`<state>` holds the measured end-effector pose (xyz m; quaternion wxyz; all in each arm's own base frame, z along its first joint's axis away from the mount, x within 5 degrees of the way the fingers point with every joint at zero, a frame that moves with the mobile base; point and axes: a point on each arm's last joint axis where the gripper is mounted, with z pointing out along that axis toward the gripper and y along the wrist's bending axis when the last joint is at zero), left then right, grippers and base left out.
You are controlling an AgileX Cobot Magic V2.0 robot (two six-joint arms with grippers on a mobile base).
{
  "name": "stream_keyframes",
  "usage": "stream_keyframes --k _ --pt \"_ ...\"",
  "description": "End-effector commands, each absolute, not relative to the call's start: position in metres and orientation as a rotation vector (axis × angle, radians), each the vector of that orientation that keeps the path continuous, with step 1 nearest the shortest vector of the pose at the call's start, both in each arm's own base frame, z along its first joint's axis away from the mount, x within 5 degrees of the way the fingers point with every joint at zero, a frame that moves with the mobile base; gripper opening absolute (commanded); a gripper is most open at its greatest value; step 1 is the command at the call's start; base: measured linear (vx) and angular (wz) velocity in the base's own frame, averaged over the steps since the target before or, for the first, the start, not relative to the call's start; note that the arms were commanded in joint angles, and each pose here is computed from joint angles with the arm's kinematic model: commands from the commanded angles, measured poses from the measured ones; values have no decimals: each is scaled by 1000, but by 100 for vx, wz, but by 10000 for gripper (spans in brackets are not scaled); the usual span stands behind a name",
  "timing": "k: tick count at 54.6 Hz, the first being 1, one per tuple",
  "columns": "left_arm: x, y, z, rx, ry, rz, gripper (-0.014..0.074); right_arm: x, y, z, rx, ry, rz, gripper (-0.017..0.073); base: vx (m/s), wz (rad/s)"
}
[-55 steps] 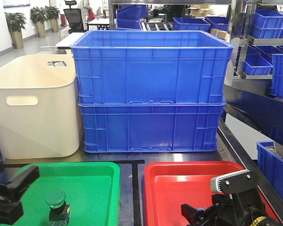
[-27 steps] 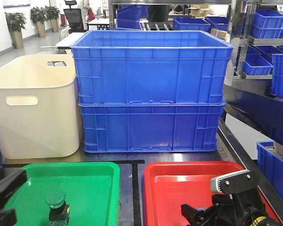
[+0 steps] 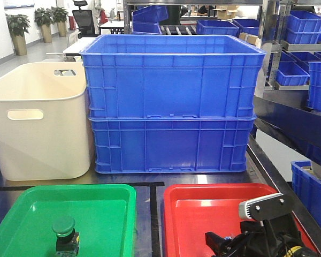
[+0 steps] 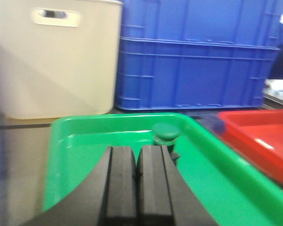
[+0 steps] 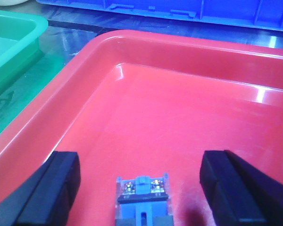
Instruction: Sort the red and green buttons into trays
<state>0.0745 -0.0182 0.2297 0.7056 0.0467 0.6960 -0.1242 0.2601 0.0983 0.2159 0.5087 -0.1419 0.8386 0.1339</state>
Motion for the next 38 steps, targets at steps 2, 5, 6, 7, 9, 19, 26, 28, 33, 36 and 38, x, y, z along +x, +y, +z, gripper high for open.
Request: stream_keyframes --k 2,5,6,7,9,19,26,28,33,36,38 --pt "64 -11 221 44 1432 -243 -7 264 102 238 -334 1895 361 584 0 0" --pt "59 -9 216 25 1443 -215 -7 264 102 238 -334 1895 361 584 0 0" --pt "57 -8 216 21 1453 -203 -7 264 102 238 -334 1896 361 584 0 0" --pt "56 -7 215 15 1460 -192 -7 264 102 238 -334 1895 361 584 0 0" --pt "53 -6 214 11 1453 -167 -6 264 102 238 -334 1895 361 584 0 0" --pt "54 -2 214 -22 1455 -87 -7 265 102 237 -334 1898 361 584 0 0" --pt "54 -2 214 -27 1456 -82 -6 265 102 237 -334 1898 361 584 0 0" --pt "54 -2 214 -27 1456 -82 -6 265 102 237 -334 1898 361 584 0 0" --pt "54 -2 214 -27 1456 -82 -6 265 102 237 -334 1898 361 584 0 0" --pt "54 -2 214 -27 1456 -82 -6 265 102 237 -334 1898 361 584 0 0" --pt "54 -2 214 -27 1456 -82 -6 265 102 237 -334 1898 361 584 0 0"
